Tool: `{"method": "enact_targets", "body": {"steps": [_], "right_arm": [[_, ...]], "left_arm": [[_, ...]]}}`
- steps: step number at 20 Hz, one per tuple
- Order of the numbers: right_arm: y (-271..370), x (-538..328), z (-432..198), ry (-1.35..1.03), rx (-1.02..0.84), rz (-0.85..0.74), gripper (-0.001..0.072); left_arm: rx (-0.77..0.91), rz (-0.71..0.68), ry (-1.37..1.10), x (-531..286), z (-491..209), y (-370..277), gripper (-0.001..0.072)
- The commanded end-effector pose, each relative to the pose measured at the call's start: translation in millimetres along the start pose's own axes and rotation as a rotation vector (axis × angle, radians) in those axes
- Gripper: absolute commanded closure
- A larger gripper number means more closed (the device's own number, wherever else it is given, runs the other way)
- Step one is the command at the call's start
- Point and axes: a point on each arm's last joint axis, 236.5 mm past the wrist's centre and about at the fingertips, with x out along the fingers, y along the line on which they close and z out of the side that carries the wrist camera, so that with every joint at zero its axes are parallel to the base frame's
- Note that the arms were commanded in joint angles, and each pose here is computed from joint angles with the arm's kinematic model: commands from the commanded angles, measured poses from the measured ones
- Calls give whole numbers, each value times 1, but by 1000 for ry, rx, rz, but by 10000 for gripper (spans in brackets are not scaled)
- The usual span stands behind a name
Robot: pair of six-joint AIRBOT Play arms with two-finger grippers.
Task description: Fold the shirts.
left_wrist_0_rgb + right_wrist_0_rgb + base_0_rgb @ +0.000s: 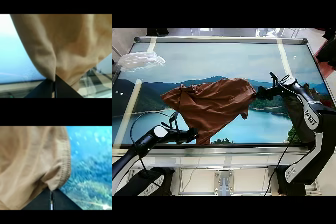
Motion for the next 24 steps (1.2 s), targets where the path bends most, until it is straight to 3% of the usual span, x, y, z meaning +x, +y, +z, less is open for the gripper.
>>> {"method": "enact_targets", "body": {"steps": [1, 5, 8, 11, 14, 19, 24], "right_arm": [[28, -29, 23, -44, -89, 15, 698], [80, -112, 22, -78, -279, -48, 698], [121, -193, -8, -111, -417, -145, 698], [189, -280, -34, -318, -553, -212, 698], [266, -370, -66, -643, -701, -240, 700], [346, -464, -105, -931, -857, -254, 700], [299, -425, -43, -809, -739, -288, 700]], "left_arm": [[87, 25, -96, -28, 38, -6, 697], [266, 191, -248, -132, 90, -3, 697], [351, 333, -558, -258, 128, -17, 697], [415, 439, -890, -383, 131, -47, 697], [506, 479, -1026, -450, 114, -79, 698], [640, 505, -1156, -515, 111, -125, 698], [710, 485, -818, -423, 194, -111, 698]]}}
